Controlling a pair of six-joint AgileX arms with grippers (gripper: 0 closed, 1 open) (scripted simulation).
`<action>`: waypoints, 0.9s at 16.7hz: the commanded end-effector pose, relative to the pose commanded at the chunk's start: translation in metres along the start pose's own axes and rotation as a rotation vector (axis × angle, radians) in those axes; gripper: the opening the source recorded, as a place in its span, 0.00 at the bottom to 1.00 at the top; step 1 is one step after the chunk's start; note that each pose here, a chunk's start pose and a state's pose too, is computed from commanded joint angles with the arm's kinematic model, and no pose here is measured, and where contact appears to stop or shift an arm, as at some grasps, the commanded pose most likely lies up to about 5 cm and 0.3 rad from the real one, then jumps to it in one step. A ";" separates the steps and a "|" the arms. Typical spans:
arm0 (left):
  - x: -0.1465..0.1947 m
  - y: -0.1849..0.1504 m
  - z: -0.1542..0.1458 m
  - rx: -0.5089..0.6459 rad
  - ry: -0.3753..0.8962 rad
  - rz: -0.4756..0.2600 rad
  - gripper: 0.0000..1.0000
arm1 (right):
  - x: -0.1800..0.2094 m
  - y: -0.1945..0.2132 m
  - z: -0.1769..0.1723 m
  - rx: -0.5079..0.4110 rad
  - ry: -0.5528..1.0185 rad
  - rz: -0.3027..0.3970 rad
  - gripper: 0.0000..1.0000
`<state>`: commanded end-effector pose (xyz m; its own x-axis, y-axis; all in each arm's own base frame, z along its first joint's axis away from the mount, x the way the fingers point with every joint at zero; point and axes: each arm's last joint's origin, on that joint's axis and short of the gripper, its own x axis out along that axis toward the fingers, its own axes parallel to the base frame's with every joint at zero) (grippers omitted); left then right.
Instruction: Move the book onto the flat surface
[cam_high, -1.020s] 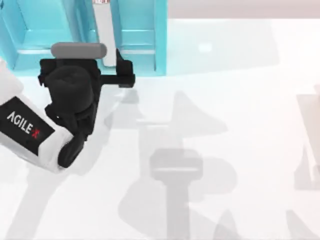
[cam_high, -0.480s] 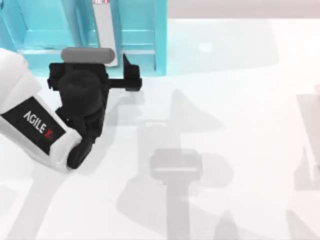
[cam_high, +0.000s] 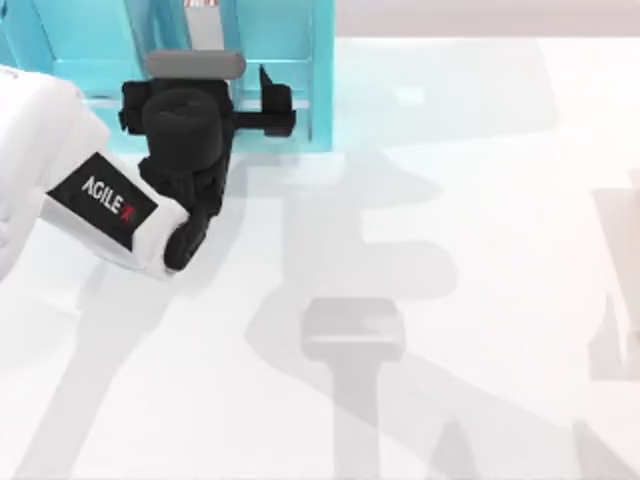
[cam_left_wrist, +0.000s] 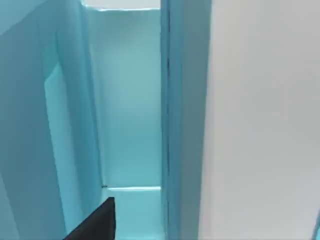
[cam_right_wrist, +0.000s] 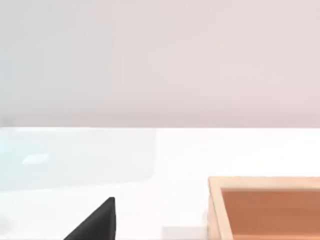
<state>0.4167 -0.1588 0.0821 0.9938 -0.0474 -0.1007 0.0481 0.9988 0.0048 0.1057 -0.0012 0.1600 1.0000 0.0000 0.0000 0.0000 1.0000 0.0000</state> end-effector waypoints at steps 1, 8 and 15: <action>0.010 0.000 0.000 0.000 -0.001 0.000 1.00 | 0.000 0.000 0.000 0.000 0.000 0.000 1.00; 0.031 0.003 0.001 0.000 0.001 0.000 1.00 | 0.000 0.000 0.000 0.000 0.000 0.000 1.00; 0.031 0.003 0.001 0.000 0.001 0.000 0.55 | 0.000 0.000 0.000 0.000 0.000 0.000 1.00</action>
<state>0.4480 -0.1573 0.0798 0.9937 -0.0474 -0.1020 0.0481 0.9988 0.0049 0.1057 -0.0012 0.1600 1.0000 0.0000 0.0000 0.0000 1.0000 0.0000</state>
